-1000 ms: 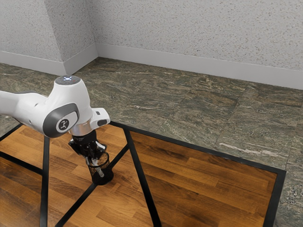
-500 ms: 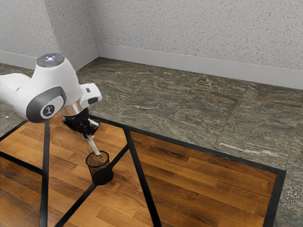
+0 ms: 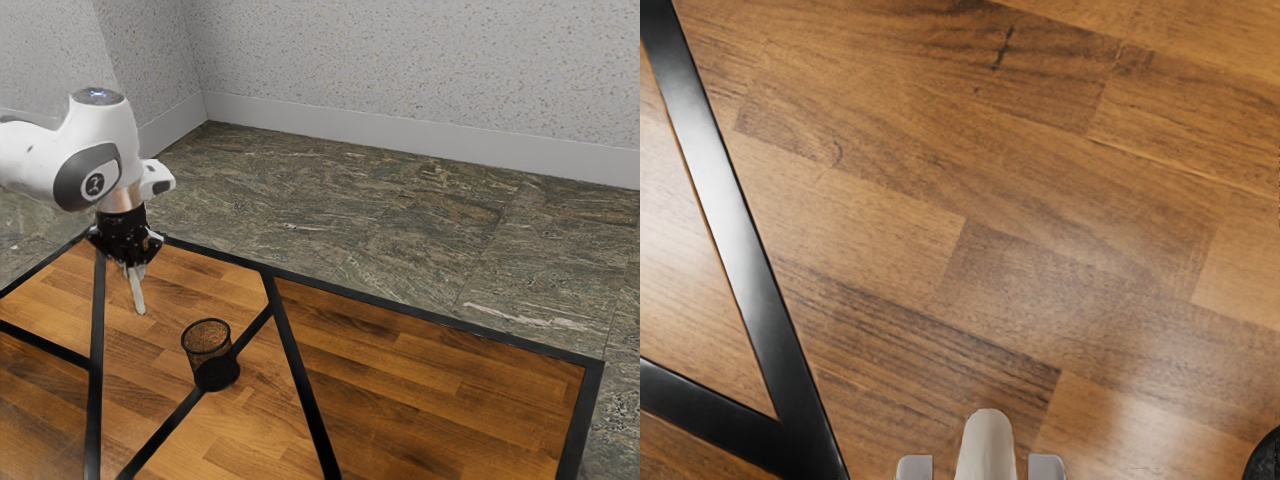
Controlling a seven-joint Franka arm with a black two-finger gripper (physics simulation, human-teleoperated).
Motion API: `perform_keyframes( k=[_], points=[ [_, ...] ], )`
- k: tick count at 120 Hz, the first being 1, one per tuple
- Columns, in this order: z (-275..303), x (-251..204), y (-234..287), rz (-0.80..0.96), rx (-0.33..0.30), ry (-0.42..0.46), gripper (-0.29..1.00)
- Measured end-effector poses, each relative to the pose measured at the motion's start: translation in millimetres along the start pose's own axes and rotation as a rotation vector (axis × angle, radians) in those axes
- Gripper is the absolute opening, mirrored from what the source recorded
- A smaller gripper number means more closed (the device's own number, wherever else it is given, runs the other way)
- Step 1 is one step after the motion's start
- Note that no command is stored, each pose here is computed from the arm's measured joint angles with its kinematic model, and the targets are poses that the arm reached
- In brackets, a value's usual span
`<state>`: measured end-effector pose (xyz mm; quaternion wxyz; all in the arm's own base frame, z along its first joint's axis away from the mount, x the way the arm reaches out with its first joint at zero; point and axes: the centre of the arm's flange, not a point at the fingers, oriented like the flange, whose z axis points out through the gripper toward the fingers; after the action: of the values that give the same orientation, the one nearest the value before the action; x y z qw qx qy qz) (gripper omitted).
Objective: Take the marker out of the pen holder and place it to the left of the pen holder.
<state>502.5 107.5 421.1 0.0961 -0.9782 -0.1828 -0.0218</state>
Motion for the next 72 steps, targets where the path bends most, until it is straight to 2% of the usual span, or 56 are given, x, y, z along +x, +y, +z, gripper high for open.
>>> perform_keyframes(
  k=[11,27,35,40,54,60,64,72],
  points=[
    [19.4,46.7,21.1,0.012,-0.004,-0.146,-0.05],
    [82.7,49.2,11.8,-0.001,-0.010,-0.414,-0.05],
    [99.2,48.7,11.7,0.013,-0.017,-0.491,-0.04],
    [97.4,47.7,20.5,0.038,-0.027,-0.511,0.06],
    [77.8,44.2,33.7,0.091,-0.046,-0.508,0.31],
    [59.0,43.2,31.7,0.101,-0.054,-0.480,0.39],
    [13.3,42.6,25.2,0.103,-0.058,-0.392,0.44],
    [-111.2,36.6,9.2,0.098,-0.083,-0.116,0.51]
  ],
)
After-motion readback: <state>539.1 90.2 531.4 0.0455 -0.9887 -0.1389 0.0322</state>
